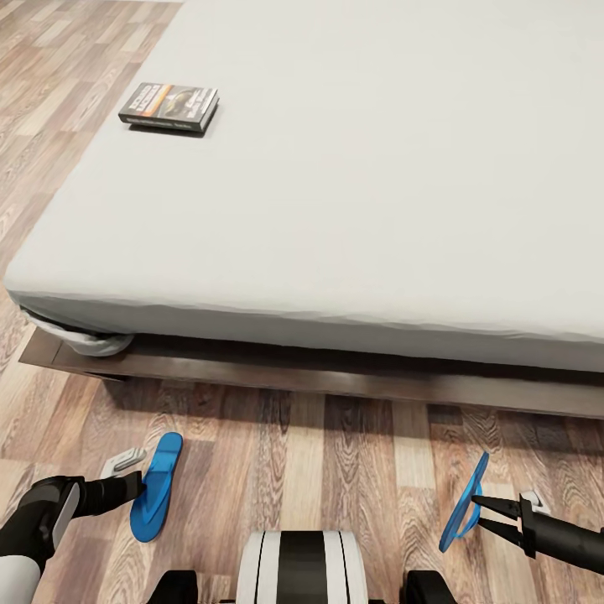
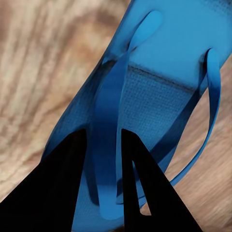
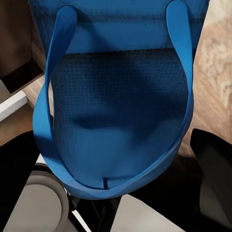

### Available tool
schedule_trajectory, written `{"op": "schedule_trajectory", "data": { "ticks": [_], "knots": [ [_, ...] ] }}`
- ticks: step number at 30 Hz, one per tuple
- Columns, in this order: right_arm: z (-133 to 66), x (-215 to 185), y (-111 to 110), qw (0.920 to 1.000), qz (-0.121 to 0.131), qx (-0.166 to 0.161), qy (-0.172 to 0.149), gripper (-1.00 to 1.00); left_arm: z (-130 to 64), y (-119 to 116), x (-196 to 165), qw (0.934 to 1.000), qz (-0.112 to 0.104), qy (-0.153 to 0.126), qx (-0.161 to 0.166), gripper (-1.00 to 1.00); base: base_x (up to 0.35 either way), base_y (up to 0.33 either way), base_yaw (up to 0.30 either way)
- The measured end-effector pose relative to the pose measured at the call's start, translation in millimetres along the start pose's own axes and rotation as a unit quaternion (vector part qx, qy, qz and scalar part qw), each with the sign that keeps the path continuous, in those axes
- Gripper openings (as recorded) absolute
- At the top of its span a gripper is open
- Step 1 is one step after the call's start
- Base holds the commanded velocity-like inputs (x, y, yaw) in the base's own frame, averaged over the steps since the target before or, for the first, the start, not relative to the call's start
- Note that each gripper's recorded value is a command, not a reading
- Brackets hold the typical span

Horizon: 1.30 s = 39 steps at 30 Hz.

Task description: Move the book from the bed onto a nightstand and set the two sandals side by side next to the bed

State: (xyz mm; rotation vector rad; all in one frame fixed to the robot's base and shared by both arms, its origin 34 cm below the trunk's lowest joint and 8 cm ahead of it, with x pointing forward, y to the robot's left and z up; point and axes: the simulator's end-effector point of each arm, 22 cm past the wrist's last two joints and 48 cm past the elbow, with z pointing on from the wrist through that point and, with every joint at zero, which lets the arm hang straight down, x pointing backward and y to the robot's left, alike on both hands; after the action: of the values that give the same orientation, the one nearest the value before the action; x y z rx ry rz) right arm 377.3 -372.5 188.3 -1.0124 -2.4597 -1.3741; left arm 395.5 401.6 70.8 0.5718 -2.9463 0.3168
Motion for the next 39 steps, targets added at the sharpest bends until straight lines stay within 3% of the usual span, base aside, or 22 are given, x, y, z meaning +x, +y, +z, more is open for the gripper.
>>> {"op": "schedule_trajectory", "data": {
  "ticks": [31, 32, 39],
  "knots": [
    [1.5, 1.1, -5.0, 1.0000, 0.005, 0.003, 0.002, -1.00, 4.3, 2.6, 4.0, 1.0000, -0.002, 0.005, -0.002, -1.00, 0.000, 0.000, 0.000],
    [1.5, 1.1, -5.0, 1.0000, 0.005, 0.003, 0.002, -1.00, 4.3, 2.6, 4.0, 1.0000, -0.002, 0.005, -0.002, 1.00, 0.000, 0.000, 0.000],
    [1.5, 1.1, -5.0, 1.0000, 0.005, 0.003, 0.002, -1.00, 4.3, 2.5, 4.2, 1.0000, -0.002, 0.006, -0.001, 1.00, 0.000, 0.000, 0.000]
  ]
}}
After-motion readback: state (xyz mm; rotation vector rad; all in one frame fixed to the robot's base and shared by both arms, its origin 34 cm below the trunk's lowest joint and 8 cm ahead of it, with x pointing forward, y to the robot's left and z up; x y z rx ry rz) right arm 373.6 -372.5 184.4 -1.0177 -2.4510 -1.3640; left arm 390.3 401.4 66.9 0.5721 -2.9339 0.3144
